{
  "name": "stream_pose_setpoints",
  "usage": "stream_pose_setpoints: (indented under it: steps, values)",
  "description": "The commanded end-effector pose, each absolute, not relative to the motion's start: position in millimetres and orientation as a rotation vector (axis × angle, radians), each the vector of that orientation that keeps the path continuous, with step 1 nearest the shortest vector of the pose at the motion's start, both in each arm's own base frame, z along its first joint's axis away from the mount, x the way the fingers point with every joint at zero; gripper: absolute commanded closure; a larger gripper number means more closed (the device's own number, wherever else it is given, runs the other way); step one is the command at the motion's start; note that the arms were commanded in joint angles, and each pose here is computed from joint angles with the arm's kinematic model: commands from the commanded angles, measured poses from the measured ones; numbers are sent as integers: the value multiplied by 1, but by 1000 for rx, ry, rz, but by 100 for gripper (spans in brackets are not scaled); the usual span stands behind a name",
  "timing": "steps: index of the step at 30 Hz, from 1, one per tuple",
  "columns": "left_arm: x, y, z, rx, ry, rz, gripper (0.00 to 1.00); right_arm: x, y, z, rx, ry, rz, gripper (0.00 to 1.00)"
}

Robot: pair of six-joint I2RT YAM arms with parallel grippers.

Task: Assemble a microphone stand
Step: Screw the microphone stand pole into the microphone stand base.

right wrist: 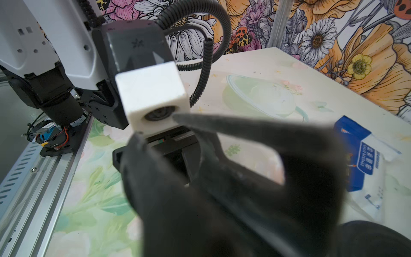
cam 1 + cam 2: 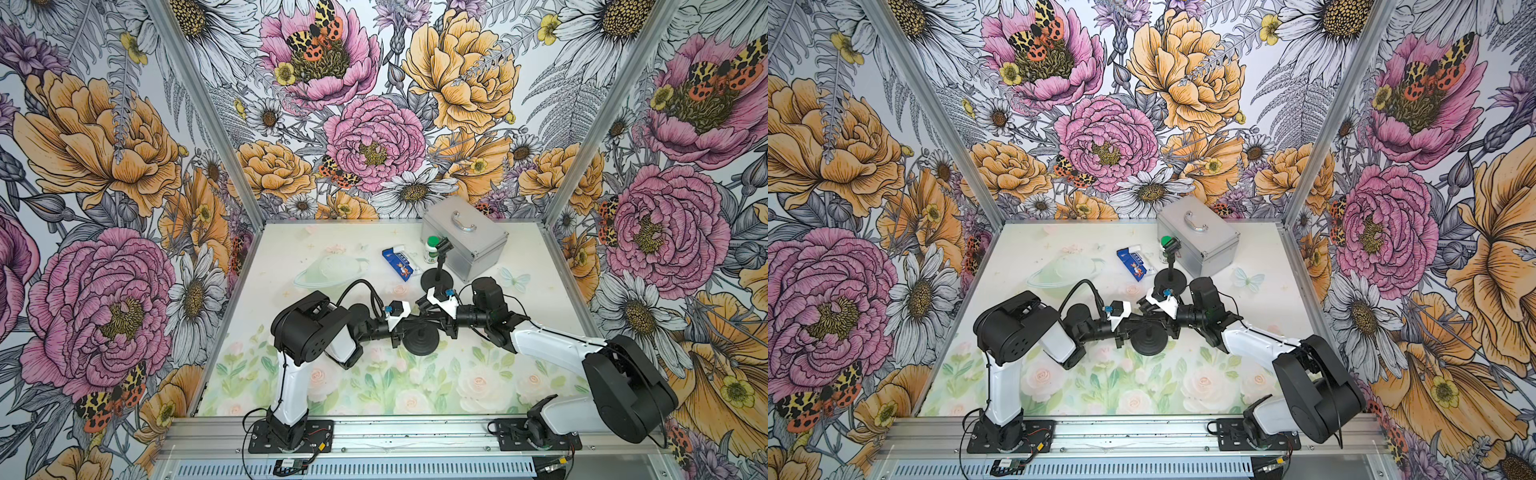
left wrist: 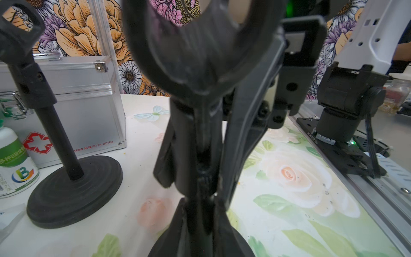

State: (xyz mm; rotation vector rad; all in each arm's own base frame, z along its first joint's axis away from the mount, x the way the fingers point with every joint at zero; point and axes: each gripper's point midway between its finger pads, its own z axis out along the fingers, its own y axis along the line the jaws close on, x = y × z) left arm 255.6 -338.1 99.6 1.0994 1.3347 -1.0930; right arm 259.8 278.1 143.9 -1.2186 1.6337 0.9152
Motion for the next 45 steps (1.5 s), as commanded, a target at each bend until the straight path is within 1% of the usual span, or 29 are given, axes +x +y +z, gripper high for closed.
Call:
stream_pose_setpoints:
  steps: [1,2,5,8,10,13,14,15,16,18,19,20,23,25,28,31,32,33,34,35,38,39,40,41,43,44,45]
  values:
    - [255,-335,82,1101,1402,-1084,77,266,283,150,-1083,1632,887,98]
    - [255,-336,84,1101,1398,-1091,75,273,279,149,-980,1653,816,100]
    - [253,-338,85,1105,1395,-1104,73,283,258,140,-644,1710,527,100]
    - [255,-338,85,1092,1406,-1109,73,277,238,132,-356,1754,301,100]
    - [255,-339,86,1091,1404,-1110,73,269,241,129,-337,1756,255,100]
    - [255,-338,84,1092,1409,-1107,77,258,260,127,-469,1722,311,100]
    - [255,-338,84,1092,1409,-1104,78,252,269,131,-561,1685,343,95]
    - [255,-337,84,1093,1408,-1103,79,246,276,133,-640,1666,382,75]
    - [255,-338,84,1093,1406,-1102,79,243,281,134,-710,1658,435,64]
    - [256,-337,84,1087,1411,-1095,80,226,292,137,-909,1633,637,56]
    - [257,-337,83,1083,1416,-1090,80,221,292,141,-960,1616,700,52]
    - [257,-336,82,1082,1420,-1088,80,215,291,144,-1010,1600,744,51]
    - [256,-337,82,1086,1418,-1091,80,221,275,143,-1093,1620,753,50]
    - [255,-337,82,1088,1417,-1092,80,217,275,141,-1187,1617,785,50]
    - [253,-336,81,1091,1419,-1093,79,215,281,149,-1249,1584,889,50]
    - [253,-336,82,1091,1416,-1091,79,225,287,152,-1264,1581,941,52]
    - [252,-336,82,1092,1416,-1091,79,229,289,152,-1267,1582,949,54]
    - [252,-336,82,1091,1417,-1093,79,232,290,152,-1266,1585,962,58]
    - [252,-336,81,1092,1420,-1093,78,236,292,153,-1265,1586,984,65]
    - [251,-336,81,1093,1420,-1095,78,239,292,154,-1258,1590,999,74]
    - [253,-335,82,1084,1423,-1085,78,248,290,153,-1198,1618,961,91]
    - [255,-333,81,1077,1429,-1079,78,253,287,152,-1150,1628,919,95]
    - [257,-332,82,1065,1435,-1072,79,261,282,154,-1058,1628,844,99]
    - [259,-331,82,1054,1443,-1067,79,270,274,155,-923,1636,753,100]
    - [262,-329,82,1038,1454,-1064,79,295,242,156,-536,1695,512,100]
    - [263,-329,81,1035,1457,-1063,79,296,229,153,-391,1711,408,100]
    - [263,-329,82,1035,1457,-1063,79,286,232,149,-360,1706,361,100]
